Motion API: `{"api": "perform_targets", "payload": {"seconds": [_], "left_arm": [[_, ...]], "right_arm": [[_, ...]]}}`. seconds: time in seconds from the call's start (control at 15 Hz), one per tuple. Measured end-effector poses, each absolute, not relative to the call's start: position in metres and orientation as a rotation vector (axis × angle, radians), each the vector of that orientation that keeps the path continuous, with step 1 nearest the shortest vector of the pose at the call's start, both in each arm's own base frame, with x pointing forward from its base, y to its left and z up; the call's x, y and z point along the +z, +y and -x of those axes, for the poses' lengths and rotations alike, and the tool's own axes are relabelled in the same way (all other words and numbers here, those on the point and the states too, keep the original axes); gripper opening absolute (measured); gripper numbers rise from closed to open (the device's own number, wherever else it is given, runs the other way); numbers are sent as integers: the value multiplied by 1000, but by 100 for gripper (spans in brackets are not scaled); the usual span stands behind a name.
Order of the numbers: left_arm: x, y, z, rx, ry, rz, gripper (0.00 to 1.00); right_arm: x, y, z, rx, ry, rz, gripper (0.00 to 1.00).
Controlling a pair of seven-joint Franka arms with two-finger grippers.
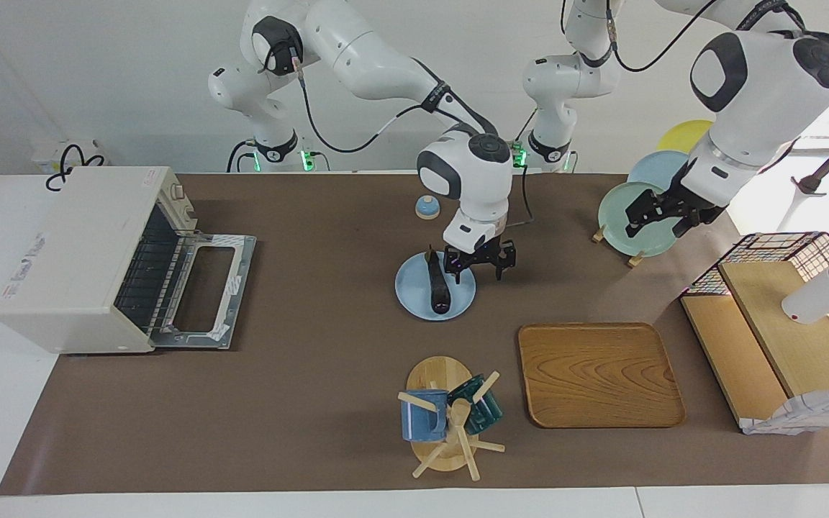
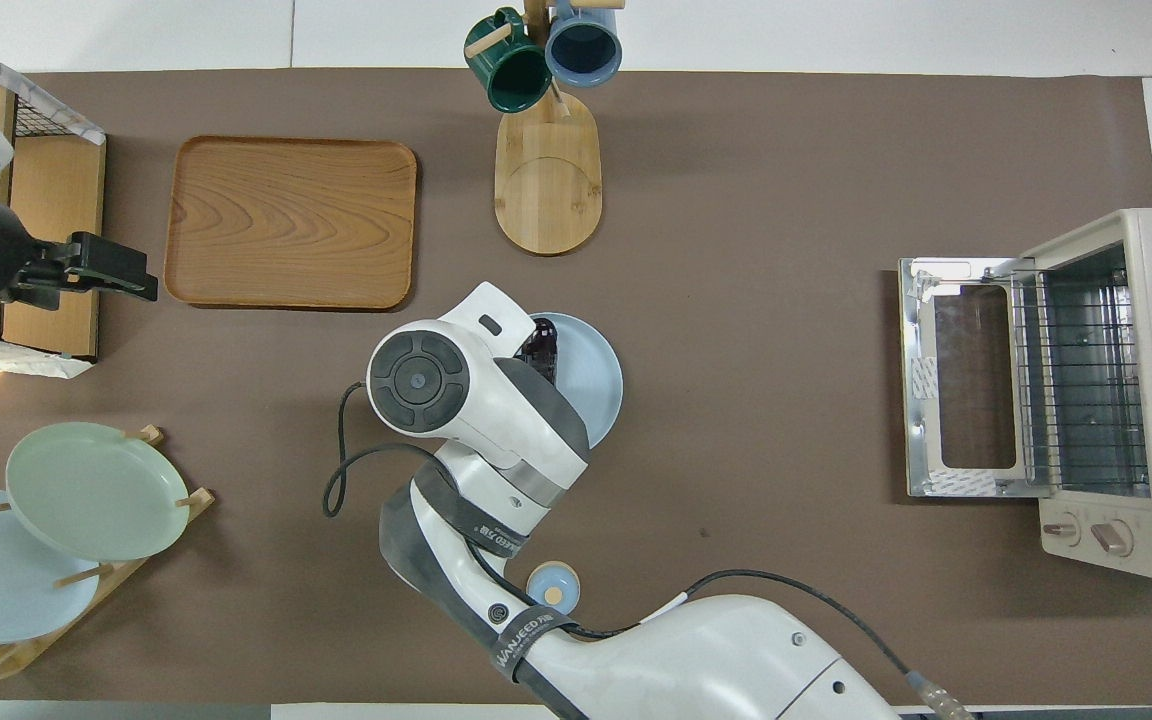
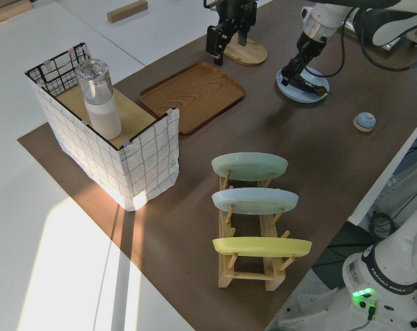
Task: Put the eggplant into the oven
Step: 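Lift the plate with the eggplant and carry it toward the oven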
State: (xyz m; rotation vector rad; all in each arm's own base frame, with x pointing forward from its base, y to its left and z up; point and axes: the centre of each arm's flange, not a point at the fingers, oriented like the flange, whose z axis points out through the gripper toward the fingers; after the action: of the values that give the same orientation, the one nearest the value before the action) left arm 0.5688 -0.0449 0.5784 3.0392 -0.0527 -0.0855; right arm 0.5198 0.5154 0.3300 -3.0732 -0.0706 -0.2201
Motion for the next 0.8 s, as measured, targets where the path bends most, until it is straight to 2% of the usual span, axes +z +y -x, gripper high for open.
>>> {"api": "perform_targets", "payload": {"seconds": [0.2, 0.27, 0.4, 0.6, 0.67, 0.8], "left_arm": [[603, -45, -554, -124, -79, -3090, 100], [606, -46, -551, -127, -88, -3103, 100], [604, -50, -548, -139, -103, -3113, 100], [595, -53, -546, -165, -113, -3115, 100], [595, -54, -545, -163, -113, -3115, 100], [600, -53, -543, -149, -113, -3116, 100]], "right_arm": [[312, 527, -498, -200, -121, 3080, 57], [308, 529, -494, -194, -131, 3084, 57], [302, 527, -492, -197, -148, 3101, 47], [295, 523, -491, -213, -182, 3132, 42], [293, 523, -489, -215, -197, 3143, 36], [293, 522, -487, -228, -222, 3158, 15]]}}
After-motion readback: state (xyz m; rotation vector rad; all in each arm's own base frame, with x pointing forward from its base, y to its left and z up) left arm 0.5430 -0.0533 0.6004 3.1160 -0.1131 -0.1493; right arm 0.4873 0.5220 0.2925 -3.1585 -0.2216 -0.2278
